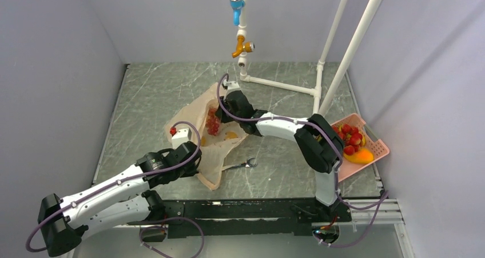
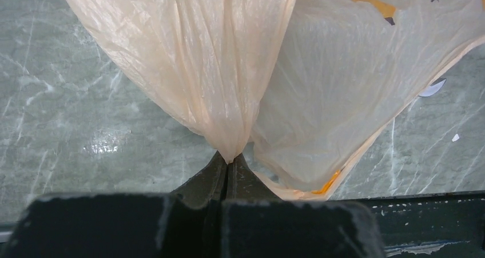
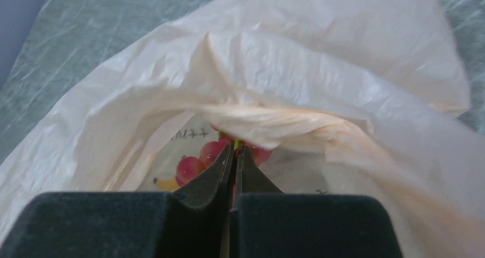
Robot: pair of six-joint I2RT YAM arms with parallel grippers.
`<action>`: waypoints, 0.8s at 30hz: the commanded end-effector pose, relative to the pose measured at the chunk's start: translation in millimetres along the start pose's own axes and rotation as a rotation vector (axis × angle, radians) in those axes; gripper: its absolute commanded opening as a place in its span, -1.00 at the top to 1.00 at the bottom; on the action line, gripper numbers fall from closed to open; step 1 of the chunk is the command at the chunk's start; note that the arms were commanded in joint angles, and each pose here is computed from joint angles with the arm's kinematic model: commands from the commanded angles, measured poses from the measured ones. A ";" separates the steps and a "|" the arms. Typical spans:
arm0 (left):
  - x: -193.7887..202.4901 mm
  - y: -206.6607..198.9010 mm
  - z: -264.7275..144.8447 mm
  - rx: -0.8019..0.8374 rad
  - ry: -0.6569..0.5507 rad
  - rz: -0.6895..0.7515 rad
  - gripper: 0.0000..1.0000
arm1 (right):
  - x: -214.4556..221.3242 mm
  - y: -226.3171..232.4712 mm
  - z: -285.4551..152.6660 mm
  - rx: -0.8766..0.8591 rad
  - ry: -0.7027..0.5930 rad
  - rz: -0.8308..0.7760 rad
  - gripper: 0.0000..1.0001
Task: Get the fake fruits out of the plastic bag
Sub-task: Take out the fake fruit from the plastic bag.
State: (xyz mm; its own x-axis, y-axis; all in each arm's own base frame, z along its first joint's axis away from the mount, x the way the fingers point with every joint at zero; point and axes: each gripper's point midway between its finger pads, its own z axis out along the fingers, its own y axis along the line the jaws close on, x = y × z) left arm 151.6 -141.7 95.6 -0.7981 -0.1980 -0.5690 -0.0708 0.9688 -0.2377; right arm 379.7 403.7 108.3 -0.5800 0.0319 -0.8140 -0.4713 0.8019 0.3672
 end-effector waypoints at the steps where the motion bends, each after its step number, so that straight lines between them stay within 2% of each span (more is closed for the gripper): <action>1: -9.0 -9.5 1.3 0.012 -0.027 -0.012 1.00 | -6.2 30.8 -18.3 -0.134 -0.022 0.012 1.00; 13: -9.6 -19.2 9.0 0.020 -0.021 -0.010 1.00 | -28.6 53.2 -75.7 -0.227 -0.044 0.009 1.00; 24: -19.5 -20.1 16.3 -0.041 -0.031 -0.005 1.00 | -95.0 79.4 -152.4 -0.311 -0.192 0.005 1.00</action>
State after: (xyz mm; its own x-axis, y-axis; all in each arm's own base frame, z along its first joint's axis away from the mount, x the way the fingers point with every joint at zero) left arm 159.3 -151.7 78.0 -0.8198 -0.1686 -0.5473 -0.0792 0.9799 -0.1833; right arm 304.4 386.3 228.9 -0.5270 0.0992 -0.8441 -0.6330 0.6169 0.4677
